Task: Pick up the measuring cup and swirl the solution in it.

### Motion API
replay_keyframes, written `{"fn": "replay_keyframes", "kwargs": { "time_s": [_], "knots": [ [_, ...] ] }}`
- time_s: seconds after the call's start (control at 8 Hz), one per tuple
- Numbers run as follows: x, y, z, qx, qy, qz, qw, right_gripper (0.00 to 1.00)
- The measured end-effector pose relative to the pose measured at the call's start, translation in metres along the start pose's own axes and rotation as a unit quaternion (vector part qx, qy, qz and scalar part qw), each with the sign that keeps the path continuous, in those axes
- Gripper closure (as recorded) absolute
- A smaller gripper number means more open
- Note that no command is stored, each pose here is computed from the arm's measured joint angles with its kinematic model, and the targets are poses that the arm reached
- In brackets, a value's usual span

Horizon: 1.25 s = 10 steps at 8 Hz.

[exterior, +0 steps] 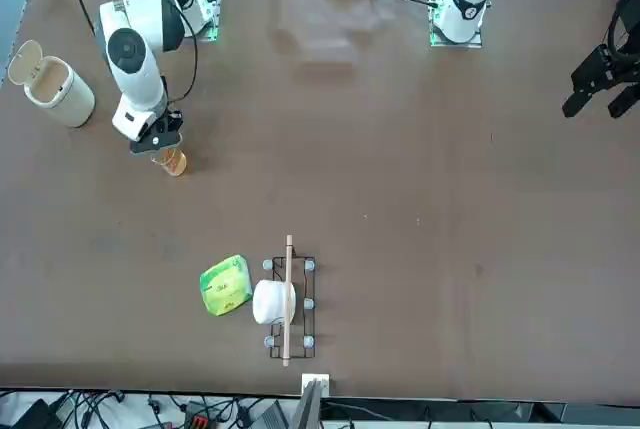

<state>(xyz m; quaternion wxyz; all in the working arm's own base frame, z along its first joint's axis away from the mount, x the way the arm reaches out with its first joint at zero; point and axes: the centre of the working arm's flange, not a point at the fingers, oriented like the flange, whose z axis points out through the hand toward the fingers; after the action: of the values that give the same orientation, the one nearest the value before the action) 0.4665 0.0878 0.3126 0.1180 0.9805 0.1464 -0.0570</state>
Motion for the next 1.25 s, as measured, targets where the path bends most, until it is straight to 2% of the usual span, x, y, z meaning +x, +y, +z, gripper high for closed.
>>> {"fn": "replay_keyframes", "kwargs": {
  "time_s": [0.38, 0.62, 0.88, 1.25],
  "knots": [
    [0.018, 0.000, 0.015, 0.021, -0.045, 0.009, 0.999, 0.97],
    [0.021, 0.009, 0.022, 0.025, -0.062, -0.021, 0.998, 0.97],
    [0.023, 0.034, 0.017, 0.031, -0.065, -0.046, 0.996, 0.97],
    [0.047, 0.044, 0.012, 0.031, -0.063, -0.046, 0.996, 0.97]
  ]
}}
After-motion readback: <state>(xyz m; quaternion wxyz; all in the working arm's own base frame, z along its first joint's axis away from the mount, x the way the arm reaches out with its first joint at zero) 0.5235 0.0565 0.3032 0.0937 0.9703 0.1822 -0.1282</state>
